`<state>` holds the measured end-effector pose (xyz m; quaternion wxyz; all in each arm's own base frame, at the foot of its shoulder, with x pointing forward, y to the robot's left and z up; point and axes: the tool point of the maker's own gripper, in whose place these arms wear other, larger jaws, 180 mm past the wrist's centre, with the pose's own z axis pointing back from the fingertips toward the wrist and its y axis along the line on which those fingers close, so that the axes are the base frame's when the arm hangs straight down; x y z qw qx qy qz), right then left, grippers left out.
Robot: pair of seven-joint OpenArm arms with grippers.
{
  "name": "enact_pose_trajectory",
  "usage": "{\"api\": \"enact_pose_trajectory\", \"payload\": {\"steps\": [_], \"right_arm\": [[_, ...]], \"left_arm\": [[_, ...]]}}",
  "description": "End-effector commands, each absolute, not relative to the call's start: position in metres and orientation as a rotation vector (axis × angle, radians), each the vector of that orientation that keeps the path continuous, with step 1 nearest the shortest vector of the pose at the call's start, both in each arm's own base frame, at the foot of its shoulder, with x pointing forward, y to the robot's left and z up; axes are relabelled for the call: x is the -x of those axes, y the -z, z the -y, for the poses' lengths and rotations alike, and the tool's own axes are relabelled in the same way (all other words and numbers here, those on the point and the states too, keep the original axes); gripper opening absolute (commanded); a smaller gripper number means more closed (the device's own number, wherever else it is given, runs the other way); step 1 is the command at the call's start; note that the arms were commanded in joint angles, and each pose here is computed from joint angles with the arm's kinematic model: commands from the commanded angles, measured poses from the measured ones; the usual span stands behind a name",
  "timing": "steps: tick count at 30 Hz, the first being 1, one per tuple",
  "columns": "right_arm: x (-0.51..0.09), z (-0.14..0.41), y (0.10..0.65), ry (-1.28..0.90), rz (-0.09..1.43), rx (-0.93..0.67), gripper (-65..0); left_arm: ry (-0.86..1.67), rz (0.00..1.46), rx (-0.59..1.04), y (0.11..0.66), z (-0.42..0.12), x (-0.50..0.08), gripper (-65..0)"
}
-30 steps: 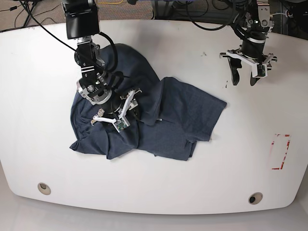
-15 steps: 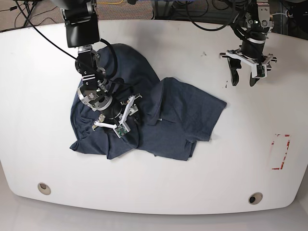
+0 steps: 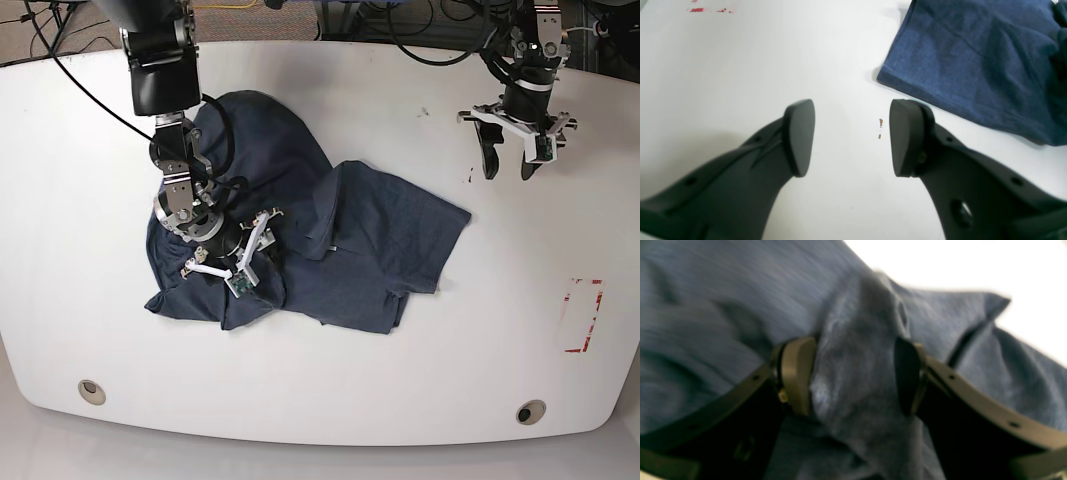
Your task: Layout the t-shirt on the table in an organized manner, then fold the t-shirt properly
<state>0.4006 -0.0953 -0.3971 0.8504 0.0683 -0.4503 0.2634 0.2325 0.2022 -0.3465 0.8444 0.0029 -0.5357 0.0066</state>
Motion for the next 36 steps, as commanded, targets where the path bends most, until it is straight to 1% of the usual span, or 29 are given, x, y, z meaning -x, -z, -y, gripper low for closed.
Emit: {"api": "enact_pose_trajectory", "payload": {"steps": [1, 6, 16, 17, 18, 20, 21, 22, 23, 24, 26, 28, 29, 36], "right_arm": [[-0.419, 0.105, 0.373, -0.511, 1.045, -0.14, -29.5], [-0.421, 0.116, 0.371, -0.476, 1.055, -0.13, -29.5], [-0.411, 0.115, 0.381, -0.472, 1.032, -0.139, -29.8], [-0.411, 0.114, 0.382, -0.471, 1.029, -0.141, -30.9], [-0.411, 0.115, 0.382, -0.47, 1.029, -0.14, -33.8], [-0.41, 0.115, 0.383, -0.469, 1.026, -0.141, -41.2], [-0.41, 0.115, 0.383, -0.469, 1.026, -0.141, -46.3], [-0.41, 0.114, 0.383, -0.469, 1.027, -0.142, -52.2], [-0.41, 0.114, 0.384, -0.469, 1.025, -0.142, -59.6], [-0.41, 0.114, 0.384, -0.469, 1.025, -0.142, -64.7], [-0.409, 0.114, 0.383, -0.471, 1.025, -0.141, -65.0], [-0.407, 0.114, 0.381, -0.474, 1.023, -0.136, -63.9], [-0.406, 0.113, 0.379, -0.478, 1.026, -0.134, -64.8], [-0.406, 0.108, 0.338, -0.523, 1.088, -0.087, -65.0]], "left_arm": [[-0.007, 1.174, -0.013, 0.335, -0.204, -0.236, -31.7], [-0.007, 1.174, -0.013, 0.335, -0.204, -0.236, -31.7], [-0.006, 1.174, -0.012, 0.335, -0.204, -0.236, -31.5], [-0.006, 1.174, -0.012, 0.335, -0.204, -0.236, -31.5], [-0.006, 1.174, -0.012, 0.335, -0.204, -0.236, -31.5], [-0.006, 1.175, -0.012, 0.335, -0.204, -0.237, -31.5], [-0.006, 1.179, -0.012, 0.334, -0.204, -0.238, -31.5], [-0.006, 1.183, -0.012, 0.333, -0.204, -0.239, -31.5], [-0.007, 1.188, -0.013, 0.332, -0.204, -0.241, -31.5], [-0.007, 1.19, -0.013, 0.331, -0.204, -0.242, -31.5], [-0.007, 1.19, -0.013, 0.332, -0.205, -0.242, -31.5], [-0.007, 1.191, -0.013, 0.331, -0.205, -0.242, -31.5], [-0.007, 1.191, -0.013, 0.331, -0.205, -0.242, -31.5], [-0.006, 1.192, -0.01, 0.331, -0.203, -0.243, -31.4]]}}
